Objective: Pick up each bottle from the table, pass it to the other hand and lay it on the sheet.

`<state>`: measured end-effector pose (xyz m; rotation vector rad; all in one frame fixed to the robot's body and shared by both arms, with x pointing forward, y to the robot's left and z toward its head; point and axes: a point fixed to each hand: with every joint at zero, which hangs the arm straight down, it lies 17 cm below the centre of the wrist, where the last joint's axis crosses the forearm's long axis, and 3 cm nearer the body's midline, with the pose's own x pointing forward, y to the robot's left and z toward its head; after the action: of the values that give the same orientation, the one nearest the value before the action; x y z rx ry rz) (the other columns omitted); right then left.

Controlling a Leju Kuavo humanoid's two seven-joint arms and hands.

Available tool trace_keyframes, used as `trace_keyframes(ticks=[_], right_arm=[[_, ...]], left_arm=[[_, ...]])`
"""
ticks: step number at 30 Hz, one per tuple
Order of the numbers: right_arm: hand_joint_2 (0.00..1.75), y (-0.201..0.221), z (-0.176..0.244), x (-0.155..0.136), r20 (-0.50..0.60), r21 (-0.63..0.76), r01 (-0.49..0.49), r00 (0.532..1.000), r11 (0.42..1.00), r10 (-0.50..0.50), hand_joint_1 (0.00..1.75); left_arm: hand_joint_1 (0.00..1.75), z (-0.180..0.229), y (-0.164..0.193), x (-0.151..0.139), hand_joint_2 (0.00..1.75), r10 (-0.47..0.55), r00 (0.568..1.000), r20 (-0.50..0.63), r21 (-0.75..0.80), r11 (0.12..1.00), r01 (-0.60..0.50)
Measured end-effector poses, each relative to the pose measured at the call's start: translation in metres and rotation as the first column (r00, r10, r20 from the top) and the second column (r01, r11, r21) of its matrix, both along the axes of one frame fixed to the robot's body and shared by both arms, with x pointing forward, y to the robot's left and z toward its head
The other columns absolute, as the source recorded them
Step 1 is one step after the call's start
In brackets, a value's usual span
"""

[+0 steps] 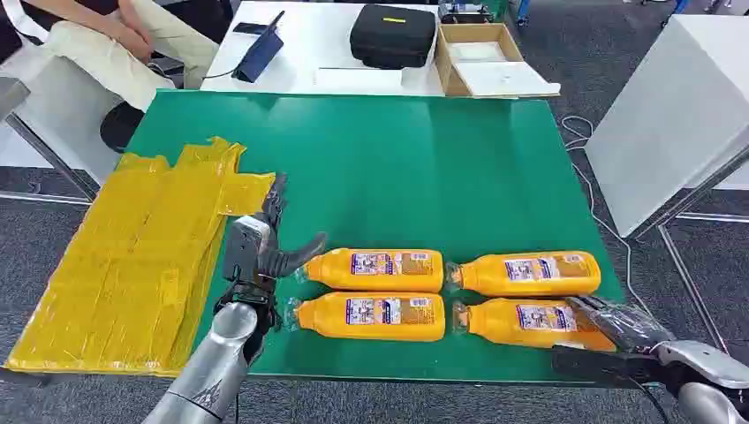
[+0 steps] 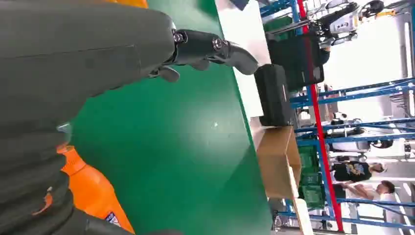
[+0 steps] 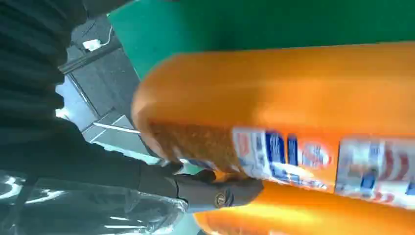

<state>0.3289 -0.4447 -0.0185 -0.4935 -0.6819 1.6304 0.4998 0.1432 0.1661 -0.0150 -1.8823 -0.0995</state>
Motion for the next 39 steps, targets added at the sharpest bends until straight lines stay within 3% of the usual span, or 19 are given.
trace_keyframes(ticks=[24, 36, 38, 39], right_arm=[[1.75, 0.015, -0.025, -0.008, -0.074, 0.011, -0.029, 0.997, 1.000, 0.030, 0.00], [1.75, 0.013, -0.034, 0.006, -0.033, -0.024, -0.024, 0.999, 0.999, 0.023, 0.00], [1.75, 0.015, -0.036, 0.008, -0.020, -0.025, -0.019, 1.000, 0.999, 0.019, 0.05], [1.75, 0.016, -0.037, 0.009, -0.013, -0.025, -0.016, 1.000, 1.000, 0.016, 0.16]], left_arm=[[0.00, -0.009, 0.002, 0.001, 1.75, 0.015, 1.000, -0.011, 0.006, 1.000, -0.015], [0.00, -0.009, 0.003, 0.002, 1.75, 0.025, 1.000, -0.012, 0.009, 1.000, -0.025], [0.00, -0.009, 0.002, 0.002, 1.75, 0.024, 1.000, -0.013, 0.009, 1.000, -0.024], [0.00, -0.009, 0.002, 0.002, 1.75, 0.024, 1.000, -0.013, 0.009, 1.000, -0.024]])
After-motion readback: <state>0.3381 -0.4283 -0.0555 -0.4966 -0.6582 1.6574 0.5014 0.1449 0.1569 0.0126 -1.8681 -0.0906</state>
